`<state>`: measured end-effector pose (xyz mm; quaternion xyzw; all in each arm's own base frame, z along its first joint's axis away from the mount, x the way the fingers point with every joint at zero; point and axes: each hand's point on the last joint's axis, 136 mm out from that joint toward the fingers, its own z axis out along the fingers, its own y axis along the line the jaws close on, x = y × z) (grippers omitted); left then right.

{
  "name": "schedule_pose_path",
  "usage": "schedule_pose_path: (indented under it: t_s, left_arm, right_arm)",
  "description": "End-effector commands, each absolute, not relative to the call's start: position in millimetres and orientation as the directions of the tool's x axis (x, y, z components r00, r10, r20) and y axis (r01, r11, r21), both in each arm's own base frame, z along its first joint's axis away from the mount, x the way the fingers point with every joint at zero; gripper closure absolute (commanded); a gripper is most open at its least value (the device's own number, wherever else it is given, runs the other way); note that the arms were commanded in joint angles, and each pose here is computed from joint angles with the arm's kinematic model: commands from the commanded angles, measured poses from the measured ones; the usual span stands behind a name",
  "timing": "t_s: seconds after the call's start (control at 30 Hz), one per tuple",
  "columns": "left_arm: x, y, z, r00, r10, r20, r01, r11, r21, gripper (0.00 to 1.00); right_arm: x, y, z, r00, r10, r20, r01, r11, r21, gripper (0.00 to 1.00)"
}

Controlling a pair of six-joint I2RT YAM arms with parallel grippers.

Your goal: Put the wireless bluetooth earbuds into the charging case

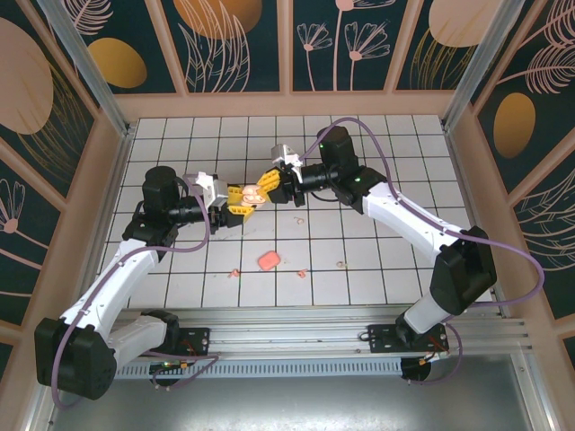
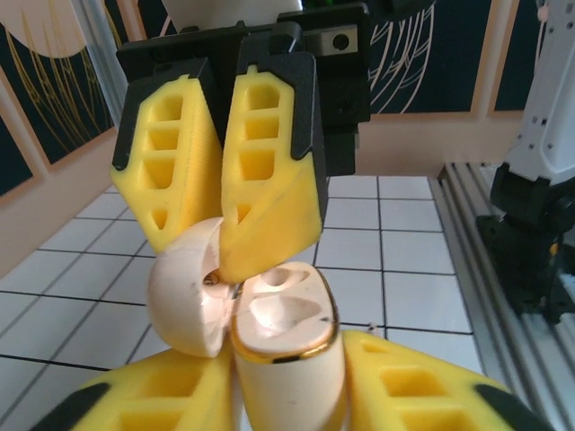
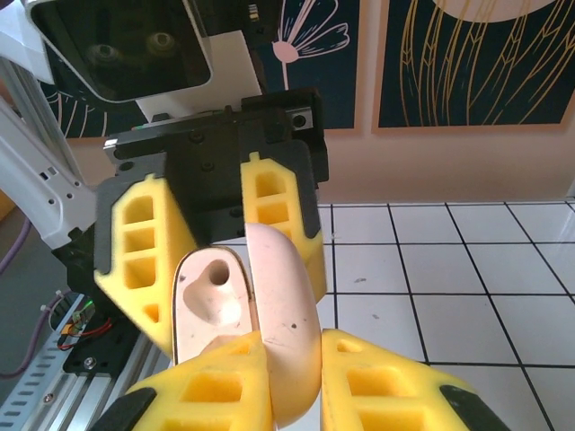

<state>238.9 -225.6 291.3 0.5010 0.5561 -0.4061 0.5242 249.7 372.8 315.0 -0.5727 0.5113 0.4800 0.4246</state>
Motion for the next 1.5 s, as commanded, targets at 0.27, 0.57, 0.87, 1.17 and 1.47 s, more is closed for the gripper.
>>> schedule_pose_path:
  t_s: [0.27,0.57,0.87,1.17,1.47]
  left_arm:
    - [230.2,-228.6,298.0,0.082,0.120,-0.989,0.988,0.120,0.096,0.80]
    - [227.8,-228.9,299.0,0.083,0.107,-0.991,0.989,0.111,0.094,0.81]
    - [231.3,-229.8,298.5,0.054,0.052,-0.997,0.990,0.130,0.060,0.82]
    - [234.6,-229.9,298.6,0.031,0.013,-0.999,0.989,0.143,0.032,0.82]
    - [243.9,-227.7,298.1,0.015,0.002,-1.000,0.979,0.205,0.015,0.83]
  right_arm:
    - [254.8,371.8,342.9,0.065,-0.129,-0.989,-0.996,-0.063,-0.057,0.71]
    - [265.2,369.3,346.0,0.007,-0.102,-0.995,-1.000,-0.019,-0.005,0.67]
    - [253.7,364.1,347.2,-0.025,-0.092,-0.995,-0.996,-0.088,0.033,0.57]
    - [250.9,358.9,346.7,-0.037,-0.091,-0.995,-0.996,-0.082,0.044,0.52]
    - [257.3,354.4,356.5,-0.055,-0.056,-0.997,-0.998,-0.005,0.055,0.50]
